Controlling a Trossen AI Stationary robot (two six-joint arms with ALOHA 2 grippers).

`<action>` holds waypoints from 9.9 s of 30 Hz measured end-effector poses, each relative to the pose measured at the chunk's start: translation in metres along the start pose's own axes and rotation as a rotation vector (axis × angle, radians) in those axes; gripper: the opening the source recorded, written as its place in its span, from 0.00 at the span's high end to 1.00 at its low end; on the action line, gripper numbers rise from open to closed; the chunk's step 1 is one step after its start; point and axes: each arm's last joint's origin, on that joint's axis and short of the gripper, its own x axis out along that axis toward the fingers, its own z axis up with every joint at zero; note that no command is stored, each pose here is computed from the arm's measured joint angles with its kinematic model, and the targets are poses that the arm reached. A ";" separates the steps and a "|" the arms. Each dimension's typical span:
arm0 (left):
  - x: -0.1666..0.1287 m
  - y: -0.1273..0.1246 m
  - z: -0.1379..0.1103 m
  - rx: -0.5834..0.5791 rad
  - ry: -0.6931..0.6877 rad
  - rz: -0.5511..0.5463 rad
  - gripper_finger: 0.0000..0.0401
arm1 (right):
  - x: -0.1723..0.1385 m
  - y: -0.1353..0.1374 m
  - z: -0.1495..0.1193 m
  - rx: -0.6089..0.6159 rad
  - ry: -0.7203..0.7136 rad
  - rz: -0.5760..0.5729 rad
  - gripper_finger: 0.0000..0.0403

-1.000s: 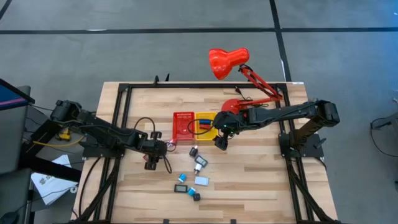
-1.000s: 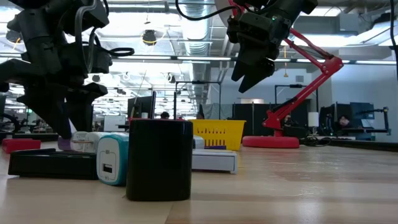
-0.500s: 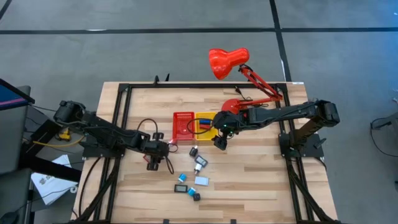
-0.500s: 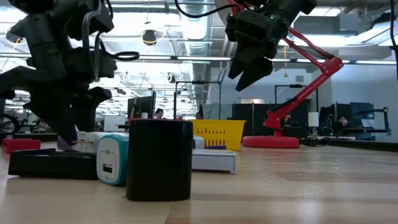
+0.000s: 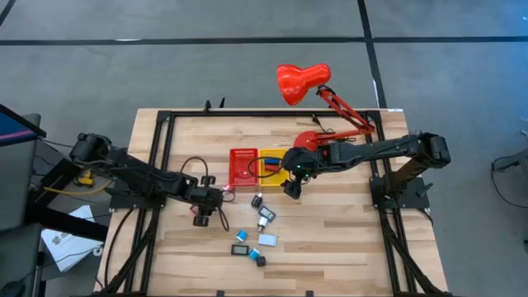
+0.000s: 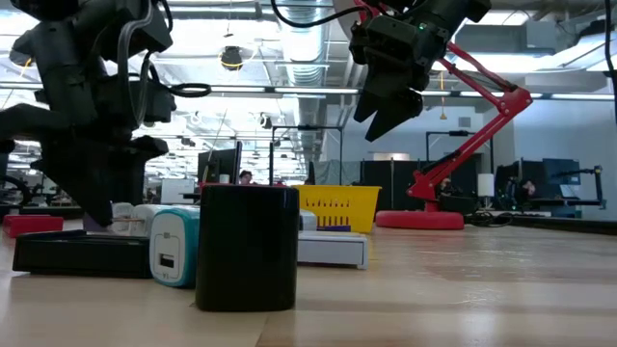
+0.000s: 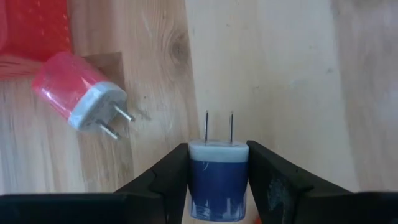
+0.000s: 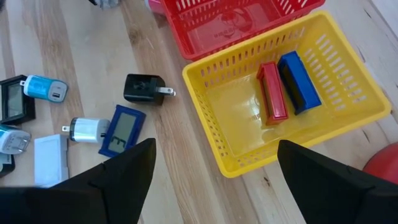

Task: Pick & Place Office items
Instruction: Put the purple charger adapter into the red basket

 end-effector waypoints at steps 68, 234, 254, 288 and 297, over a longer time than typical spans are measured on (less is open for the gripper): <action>-0.163 0.030 0.089 -0.119 -1.707 0.235 0.65 | -0.017 0.025 0.147 0.408 -0.746 1.388 0.44; -0.148 0.034 0.043 -0.077 -1.036 0.295 0.66 | 0.033 -0.004 0.138 0.539 -0.388 1.028 0.61; -0.149 0.035 0.041 0.017 -1.017 0.359 0.66 | 0.030 -0.012 0.142 0.385 -0.557 0.923 0.38; -0.140 0.039 0.011 -0.331 -0.808 0.138 0.66 | 0.036 0.016 0.123 0.110 -0.403 0.966 0.38; -0.136 0.049 0.001 -0.427 -0.722 0.132 0.66 | -0.015 0.049 0.121 -0.125 -0.708 0.638 0.38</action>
